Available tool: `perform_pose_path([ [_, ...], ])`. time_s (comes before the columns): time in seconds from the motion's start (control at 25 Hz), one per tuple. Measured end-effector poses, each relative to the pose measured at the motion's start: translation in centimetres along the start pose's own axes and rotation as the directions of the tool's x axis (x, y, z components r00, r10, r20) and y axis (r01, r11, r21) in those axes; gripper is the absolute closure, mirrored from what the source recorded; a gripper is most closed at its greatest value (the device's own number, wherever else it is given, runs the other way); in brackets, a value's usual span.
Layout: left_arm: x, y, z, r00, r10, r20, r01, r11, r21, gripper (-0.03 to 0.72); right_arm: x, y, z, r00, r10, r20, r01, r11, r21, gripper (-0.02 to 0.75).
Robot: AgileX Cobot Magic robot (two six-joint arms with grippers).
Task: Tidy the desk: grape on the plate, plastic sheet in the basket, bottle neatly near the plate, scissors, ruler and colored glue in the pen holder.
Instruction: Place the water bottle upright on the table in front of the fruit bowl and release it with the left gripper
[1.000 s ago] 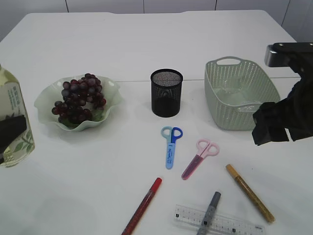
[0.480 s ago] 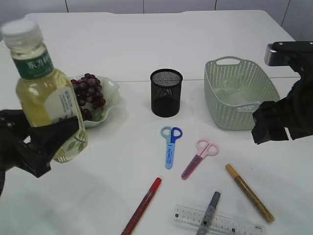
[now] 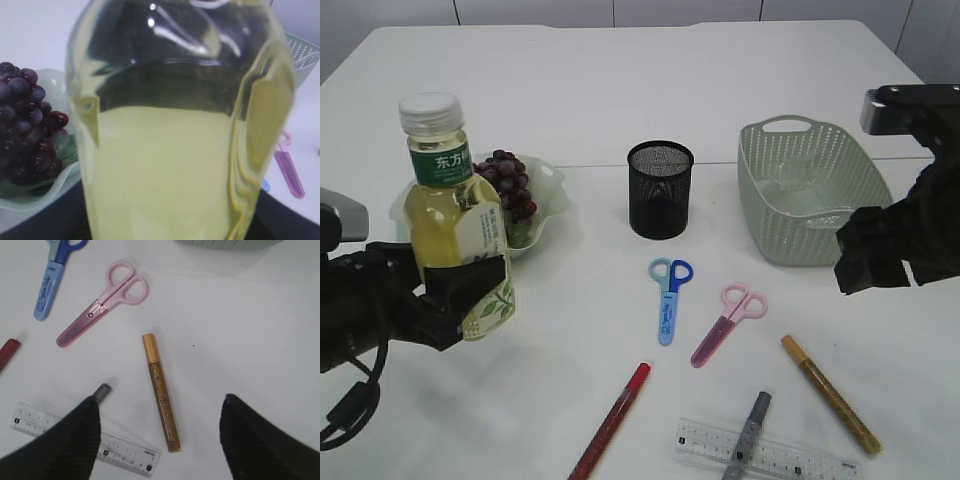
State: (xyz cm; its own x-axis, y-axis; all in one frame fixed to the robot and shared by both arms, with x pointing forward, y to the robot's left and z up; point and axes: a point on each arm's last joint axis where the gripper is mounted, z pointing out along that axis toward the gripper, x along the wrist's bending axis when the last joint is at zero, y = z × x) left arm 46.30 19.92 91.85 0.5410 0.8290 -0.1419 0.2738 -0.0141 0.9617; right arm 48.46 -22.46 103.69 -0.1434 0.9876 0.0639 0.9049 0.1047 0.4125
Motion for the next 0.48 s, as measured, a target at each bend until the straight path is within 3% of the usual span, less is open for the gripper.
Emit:
perform_pose_path([
  [0.48, 1.1, -3.1, 2.9, 1.0, 0.018, -0.005, -0.018, 0.994, 0.109, 0.251, -0.1, 0.0, 0.0, 1.0, -0.007, 0.008, 0.007, 1.0, -0.001, 0.194],
])
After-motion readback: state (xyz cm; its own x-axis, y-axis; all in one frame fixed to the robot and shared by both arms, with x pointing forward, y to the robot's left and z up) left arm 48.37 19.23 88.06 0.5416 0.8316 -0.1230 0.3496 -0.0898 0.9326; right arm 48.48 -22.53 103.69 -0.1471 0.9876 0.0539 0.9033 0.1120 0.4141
